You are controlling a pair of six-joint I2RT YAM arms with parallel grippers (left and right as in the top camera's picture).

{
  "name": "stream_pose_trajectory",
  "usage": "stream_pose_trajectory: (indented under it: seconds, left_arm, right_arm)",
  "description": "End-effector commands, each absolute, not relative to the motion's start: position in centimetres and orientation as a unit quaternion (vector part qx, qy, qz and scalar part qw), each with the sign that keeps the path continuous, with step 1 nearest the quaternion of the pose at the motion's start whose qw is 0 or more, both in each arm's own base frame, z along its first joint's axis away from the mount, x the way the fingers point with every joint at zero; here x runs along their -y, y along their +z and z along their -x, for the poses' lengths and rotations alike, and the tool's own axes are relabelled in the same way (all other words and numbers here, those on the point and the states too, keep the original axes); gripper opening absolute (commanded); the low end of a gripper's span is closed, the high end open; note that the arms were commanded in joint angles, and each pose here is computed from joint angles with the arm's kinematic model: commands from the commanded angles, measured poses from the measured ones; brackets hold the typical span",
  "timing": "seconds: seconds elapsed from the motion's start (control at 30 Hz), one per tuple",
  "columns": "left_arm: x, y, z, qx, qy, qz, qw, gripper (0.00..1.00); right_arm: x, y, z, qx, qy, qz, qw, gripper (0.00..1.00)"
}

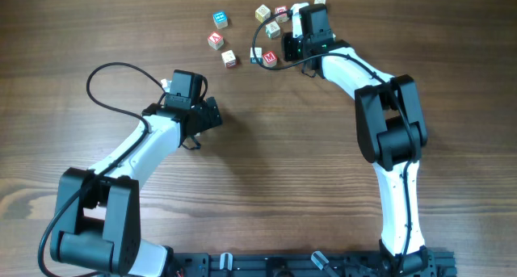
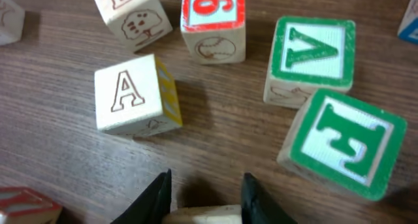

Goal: Form a circle

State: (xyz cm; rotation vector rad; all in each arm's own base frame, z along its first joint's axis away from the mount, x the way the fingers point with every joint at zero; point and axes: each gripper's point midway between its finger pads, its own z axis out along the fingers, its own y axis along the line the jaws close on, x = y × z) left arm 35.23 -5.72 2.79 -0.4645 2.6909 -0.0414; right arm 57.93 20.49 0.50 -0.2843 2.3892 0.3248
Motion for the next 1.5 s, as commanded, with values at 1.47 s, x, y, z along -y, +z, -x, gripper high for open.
stream_pose_trajectory:
  seconds: [1.47]
  left_arm:
    - [-13.2,16.5,-28.0,-0.842,-0.064,0.487,0.224,1.00]
  right_arm:
    - [-38.3,-2.6,-34.0,-0.948,0.214,0.221,0.076,0.05]
